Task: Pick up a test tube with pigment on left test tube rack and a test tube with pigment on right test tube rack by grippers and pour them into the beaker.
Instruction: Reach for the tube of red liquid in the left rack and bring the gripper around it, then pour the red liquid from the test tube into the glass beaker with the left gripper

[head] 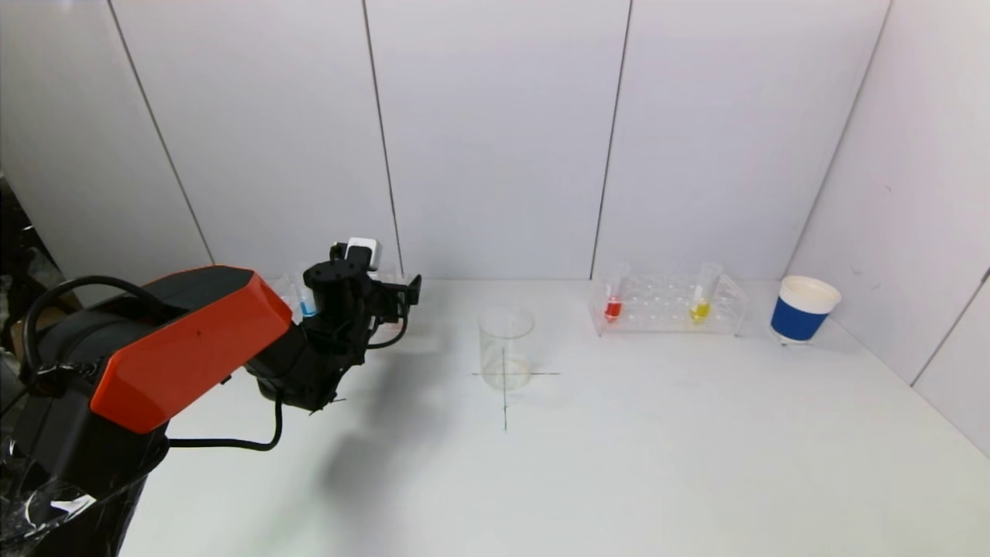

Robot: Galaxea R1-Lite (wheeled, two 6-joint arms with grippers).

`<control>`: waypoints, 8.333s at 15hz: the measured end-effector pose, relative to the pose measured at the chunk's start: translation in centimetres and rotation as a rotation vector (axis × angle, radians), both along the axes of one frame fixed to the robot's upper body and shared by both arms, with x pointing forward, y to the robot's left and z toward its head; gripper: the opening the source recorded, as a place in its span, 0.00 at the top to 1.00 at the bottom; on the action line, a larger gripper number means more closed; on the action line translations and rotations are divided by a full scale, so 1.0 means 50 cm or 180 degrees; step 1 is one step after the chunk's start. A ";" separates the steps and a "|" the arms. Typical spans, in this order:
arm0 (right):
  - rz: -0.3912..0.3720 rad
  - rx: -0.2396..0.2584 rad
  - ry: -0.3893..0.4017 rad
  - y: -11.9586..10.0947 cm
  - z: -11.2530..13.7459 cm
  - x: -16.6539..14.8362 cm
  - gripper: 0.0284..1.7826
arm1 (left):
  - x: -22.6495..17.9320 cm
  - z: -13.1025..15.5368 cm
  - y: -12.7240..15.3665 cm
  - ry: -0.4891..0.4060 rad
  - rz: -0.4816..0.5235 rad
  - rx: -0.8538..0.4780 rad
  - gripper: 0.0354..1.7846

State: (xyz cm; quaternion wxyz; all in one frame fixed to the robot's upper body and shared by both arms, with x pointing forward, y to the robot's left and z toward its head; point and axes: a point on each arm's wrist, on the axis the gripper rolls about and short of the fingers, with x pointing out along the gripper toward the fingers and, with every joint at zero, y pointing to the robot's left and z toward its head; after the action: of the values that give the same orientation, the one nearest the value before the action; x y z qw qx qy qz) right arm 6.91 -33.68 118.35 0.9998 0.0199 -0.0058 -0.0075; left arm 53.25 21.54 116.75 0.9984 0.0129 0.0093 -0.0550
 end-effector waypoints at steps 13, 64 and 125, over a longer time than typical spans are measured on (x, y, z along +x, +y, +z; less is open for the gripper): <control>0.0000 0.0000 0.0001 0.000 0.000 0.000 0.00 | 0.000 0.001 0.000 -0.0006 -0.0001 -0.0003 0.76; 0.0000 -0.0001 0.0000 0.000 0.000 0.000 0.00 | 0.077 0.248 -0.099 -0.0685 -0.3307 0.1321 0.76; 0.0000 -0.0001 0.0000 0.000 0.000 0.000 0.00 | 0.056 0.090 -0.145 -0.4189 -0.2688 0.3813 0.76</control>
State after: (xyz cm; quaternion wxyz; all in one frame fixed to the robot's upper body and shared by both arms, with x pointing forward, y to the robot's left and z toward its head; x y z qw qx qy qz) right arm 6.91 -33.68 118.35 0.9998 0.0197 -0.0058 -0.0075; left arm 56.07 14.30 121.26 0.5310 0.5470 -0.5274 -0.3751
